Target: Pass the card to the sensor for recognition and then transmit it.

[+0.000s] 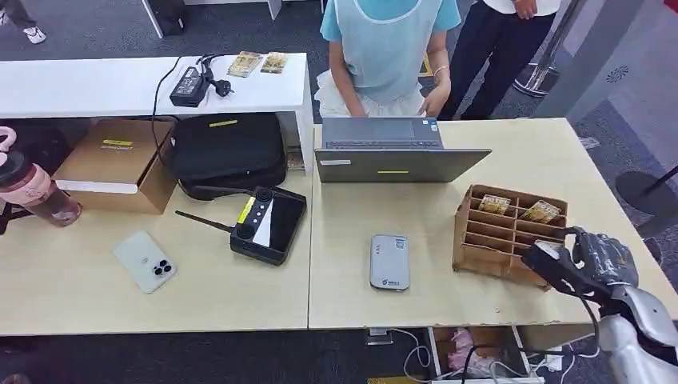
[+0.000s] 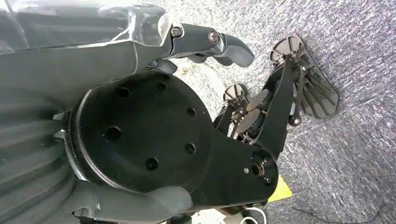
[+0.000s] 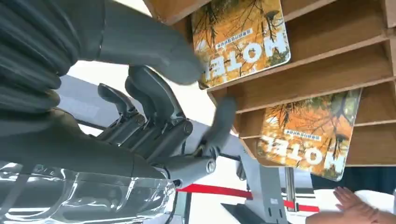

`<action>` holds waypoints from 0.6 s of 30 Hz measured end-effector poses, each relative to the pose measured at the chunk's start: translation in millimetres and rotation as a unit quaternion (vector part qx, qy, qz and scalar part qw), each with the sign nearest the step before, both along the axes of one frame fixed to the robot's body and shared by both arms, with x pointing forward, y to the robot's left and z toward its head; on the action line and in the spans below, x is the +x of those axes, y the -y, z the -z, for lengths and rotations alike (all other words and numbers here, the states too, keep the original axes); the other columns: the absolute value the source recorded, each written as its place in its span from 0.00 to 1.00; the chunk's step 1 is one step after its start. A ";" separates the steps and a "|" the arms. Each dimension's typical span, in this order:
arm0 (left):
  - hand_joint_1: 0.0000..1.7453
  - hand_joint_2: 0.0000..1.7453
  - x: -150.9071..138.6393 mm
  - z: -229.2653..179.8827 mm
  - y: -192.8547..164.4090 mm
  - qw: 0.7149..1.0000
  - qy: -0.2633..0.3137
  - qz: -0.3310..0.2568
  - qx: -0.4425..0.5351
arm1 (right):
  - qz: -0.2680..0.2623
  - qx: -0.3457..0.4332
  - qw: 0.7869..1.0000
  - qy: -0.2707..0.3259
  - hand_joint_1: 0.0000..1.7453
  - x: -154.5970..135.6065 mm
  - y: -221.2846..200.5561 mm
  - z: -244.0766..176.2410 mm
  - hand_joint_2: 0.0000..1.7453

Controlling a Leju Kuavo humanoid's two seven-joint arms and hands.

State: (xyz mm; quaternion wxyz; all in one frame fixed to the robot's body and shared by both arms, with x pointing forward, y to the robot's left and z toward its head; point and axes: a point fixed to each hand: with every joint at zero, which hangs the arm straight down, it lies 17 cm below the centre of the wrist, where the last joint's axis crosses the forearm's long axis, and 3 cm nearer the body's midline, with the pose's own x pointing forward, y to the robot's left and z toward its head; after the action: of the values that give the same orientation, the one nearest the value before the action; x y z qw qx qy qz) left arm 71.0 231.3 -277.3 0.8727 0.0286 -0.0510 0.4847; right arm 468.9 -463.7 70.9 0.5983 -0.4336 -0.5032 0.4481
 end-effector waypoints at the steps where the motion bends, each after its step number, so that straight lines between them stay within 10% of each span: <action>1: 0.00 1.00 -0.3 0.0 0.1 1.000 -0.001 -0.001 0.000 | 0.000 0.000 1.000 0.000 0.76 0.9 -0.5 -0.7 1.00; 4: 0.00 1.00 -0.6 0.1 0.0 1.000 -0.002 -0.001 0.001 | -0.002 0.001 1.000 0.001 0.91 5.3 -2.3 -3.4 1.00; 7: 0.00 1.00 -0.9 0.1 0.3 1.000 -0.002 -0.002 0.000 | -0.002 0.000 1.000 0.001 0.81 8.7 -3.3 -4.8 1.00; 8: 0.00 1.00 -0.8 0.1 0.3 1.000 -0.002 -0.002 0.000 | -0.002 0.001 1.000 0.001 0.54 9.5 -3.5 -5.1 1.00; 9: 0.00 1.00 -0.8 0.1 0.3 1.000 -0.002 -0.002 0.000 | -0.002 0.001 1.000 0.001 0.54 10.6 -3.7 -5.6 1.00; 10: 0.00 1.00 -0.8 0.1 0.3 1.000 -0.002 -0.002 0.000 | -0.002 0.001 1.000 0.002 0.00 11.5 -3.6 -6.1 1.00; 18: 0.00 1.00 -0.9 0.1 0.3 1.000 -0.002 -0.003 0.000 | -0.001 0.002 1.000 0.003 0.00 13.6 -2.9 -7.7 1.00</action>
State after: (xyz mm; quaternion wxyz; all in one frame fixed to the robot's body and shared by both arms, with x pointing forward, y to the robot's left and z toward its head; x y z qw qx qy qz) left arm 70.1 231.0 -277.4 0.8716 0.0300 -0.0492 0.4869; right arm 482.5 -460.8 78.5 0.5971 -0.4330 -0.5066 0.4465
